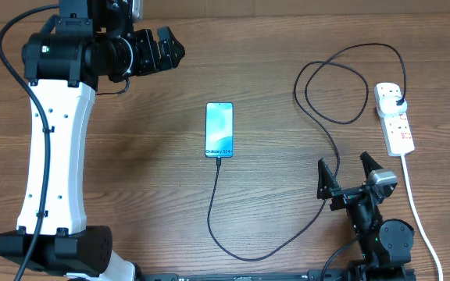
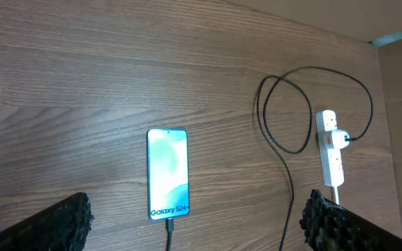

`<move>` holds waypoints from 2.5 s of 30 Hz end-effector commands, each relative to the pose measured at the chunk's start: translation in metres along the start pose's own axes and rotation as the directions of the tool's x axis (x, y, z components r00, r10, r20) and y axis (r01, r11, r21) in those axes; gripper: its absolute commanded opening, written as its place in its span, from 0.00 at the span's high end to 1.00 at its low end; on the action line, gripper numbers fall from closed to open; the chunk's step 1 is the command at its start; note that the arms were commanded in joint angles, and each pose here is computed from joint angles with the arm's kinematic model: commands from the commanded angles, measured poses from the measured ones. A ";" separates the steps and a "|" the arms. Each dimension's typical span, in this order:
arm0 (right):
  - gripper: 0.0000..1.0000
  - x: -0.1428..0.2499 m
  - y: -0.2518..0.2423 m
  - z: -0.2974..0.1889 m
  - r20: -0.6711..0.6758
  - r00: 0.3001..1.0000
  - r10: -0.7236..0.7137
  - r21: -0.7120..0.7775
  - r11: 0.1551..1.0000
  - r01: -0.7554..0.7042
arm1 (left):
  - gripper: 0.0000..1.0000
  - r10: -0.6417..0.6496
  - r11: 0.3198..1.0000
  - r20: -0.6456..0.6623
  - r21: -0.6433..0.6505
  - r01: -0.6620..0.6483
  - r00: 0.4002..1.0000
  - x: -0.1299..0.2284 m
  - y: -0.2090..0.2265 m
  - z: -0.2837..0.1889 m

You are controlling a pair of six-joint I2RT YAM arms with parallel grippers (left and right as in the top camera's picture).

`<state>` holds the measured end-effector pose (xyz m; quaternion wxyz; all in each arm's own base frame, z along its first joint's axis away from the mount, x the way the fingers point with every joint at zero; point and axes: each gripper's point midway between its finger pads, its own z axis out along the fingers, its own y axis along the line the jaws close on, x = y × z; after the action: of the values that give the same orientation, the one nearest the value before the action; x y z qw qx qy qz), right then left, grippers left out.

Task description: Plug charger to phone and switch on socket

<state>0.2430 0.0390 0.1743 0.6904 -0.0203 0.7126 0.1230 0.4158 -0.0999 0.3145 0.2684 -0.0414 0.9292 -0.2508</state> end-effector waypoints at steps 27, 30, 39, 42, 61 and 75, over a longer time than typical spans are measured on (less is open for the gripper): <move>0.00 0.002 0.002 0.000 0.002 1.000 0.005 -0.012 1.000 -0.005 | 0.00 0.023 0.999 0.013 -0.039 -0.023 1.000 -0.003 0.007 0.001; 0.00 0.002 0.002 0.000 0.002 1.000 0.005 -0.012 1.000 -0.005 | 0.00 0.024 0.993 0.033 -0.116 -0.020 0.999 -0.007 0.020 0.001; 0.00 0.002 0.002 0.000 0.002 1.000 0.005 -0.012 1.000 -0.005 | 0.00 0.053 0.979 0.113 -0.200 -0.029 0.992 -0.011 0.024 -0.031; 0.00 0.002 0.002 0.000 0.002 1.000 0.005 -0.012 1.000 -0.005 | 0.00 0.073 0.978 0.166 -0.207 -0.037 0.984 -0.011 0.019 -0.052; 0.00 0.002 0.002 0.000 0.002 1.000 0.005 -0.012 1.000 -0.005 | 0.01 0.405 0.912 0.513 -0.277 -0.301 0.756 0.036 0.014 -0.113; 0.00 0.002 0.002 0.000 0.002 1.000 0.005 -0.012 1.000 -0.005 | 0.00 0.523 0.851 0.624 -0.352 -0.389 0.580 0.092 0.044 -0.088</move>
<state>0.2429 0.0392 0.1742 0.6900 -0.0196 0.7127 0.1244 0.3013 -0.0447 0.3263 0.6413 0.0748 0.7604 -0.0705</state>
